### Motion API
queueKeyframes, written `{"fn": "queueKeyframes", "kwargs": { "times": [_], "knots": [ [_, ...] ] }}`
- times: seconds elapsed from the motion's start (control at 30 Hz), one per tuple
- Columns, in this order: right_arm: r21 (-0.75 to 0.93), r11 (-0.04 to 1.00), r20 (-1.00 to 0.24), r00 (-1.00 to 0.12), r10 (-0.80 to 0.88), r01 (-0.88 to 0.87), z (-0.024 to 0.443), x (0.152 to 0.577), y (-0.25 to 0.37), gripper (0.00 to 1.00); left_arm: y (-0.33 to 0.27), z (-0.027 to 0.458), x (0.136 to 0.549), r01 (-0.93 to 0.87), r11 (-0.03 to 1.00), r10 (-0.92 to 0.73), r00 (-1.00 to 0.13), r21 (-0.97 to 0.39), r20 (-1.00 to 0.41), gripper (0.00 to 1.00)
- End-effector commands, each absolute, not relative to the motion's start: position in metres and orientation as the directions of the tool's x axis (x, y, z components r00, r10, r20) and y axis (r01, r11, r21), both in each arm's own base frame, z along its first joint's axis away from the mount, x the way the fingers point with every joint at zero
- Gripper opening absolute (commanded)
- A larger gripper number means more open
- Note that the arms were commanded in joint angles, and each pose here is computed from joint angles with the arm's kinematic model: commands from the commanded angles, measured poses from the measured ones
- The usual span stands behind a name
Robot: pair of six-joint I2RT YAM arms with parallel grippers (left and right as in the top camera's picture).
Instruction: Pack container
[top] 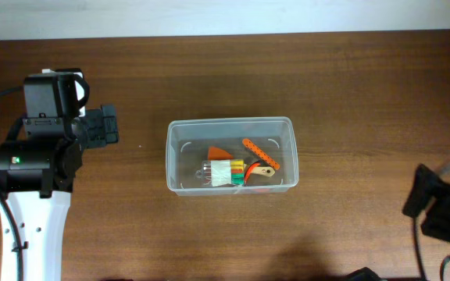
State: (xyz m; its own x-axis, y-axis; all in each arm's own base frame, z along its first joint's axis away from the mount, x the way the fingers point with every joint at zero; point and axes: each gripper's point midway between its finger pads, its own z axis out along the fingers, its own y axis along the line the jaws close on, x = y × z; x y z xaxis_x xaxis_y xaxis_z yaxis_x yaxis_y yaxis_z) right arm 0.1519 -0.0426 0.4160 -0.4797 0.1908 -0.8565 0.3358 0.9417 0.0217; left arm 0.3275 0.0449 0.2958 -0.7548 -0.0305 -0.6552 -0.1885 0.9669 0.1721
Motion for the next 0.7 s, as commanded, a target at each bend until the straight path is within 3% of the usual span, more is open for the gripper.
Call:
{"fn": "queueKeyframes", "kwargs": {
  "times": [0.0,0.13,0.27,0.67],
  "knots": [
    [0.112,0.906,-0.887,-0.370,0.276,0.407,0.408,0.144,-0.055,0.99,0.047,0.305,0.328,-0.207,0.963,-0.039,-0.738,0.172,-0.674,0.99],
    [0.196,0.928,-0.882,-0.356,0.308,0.317,0.397,0.150,-0.037,0.99,0.047,0.305,0.328,-0.207,0.963,-0.039,-0.738,0.172,-0.674,0.99],
    [0.245,0.945,-0.853,-0.416,0.316,0.216,0.384,0.162,-0.010,0.99,0.047,0.305,0.328,-0.207,0.963,-0.039,-0.738,0.172,-0.674,0.99],
    [0.259,0.953,-0.810,-0.502,0.303,0.157,0.355,0.176,0.012,0.99,0.047,0.305,0.328,-0.208,0.963,-0.039,-0.738,0.172,-0.674,0.99]
  ]
}}
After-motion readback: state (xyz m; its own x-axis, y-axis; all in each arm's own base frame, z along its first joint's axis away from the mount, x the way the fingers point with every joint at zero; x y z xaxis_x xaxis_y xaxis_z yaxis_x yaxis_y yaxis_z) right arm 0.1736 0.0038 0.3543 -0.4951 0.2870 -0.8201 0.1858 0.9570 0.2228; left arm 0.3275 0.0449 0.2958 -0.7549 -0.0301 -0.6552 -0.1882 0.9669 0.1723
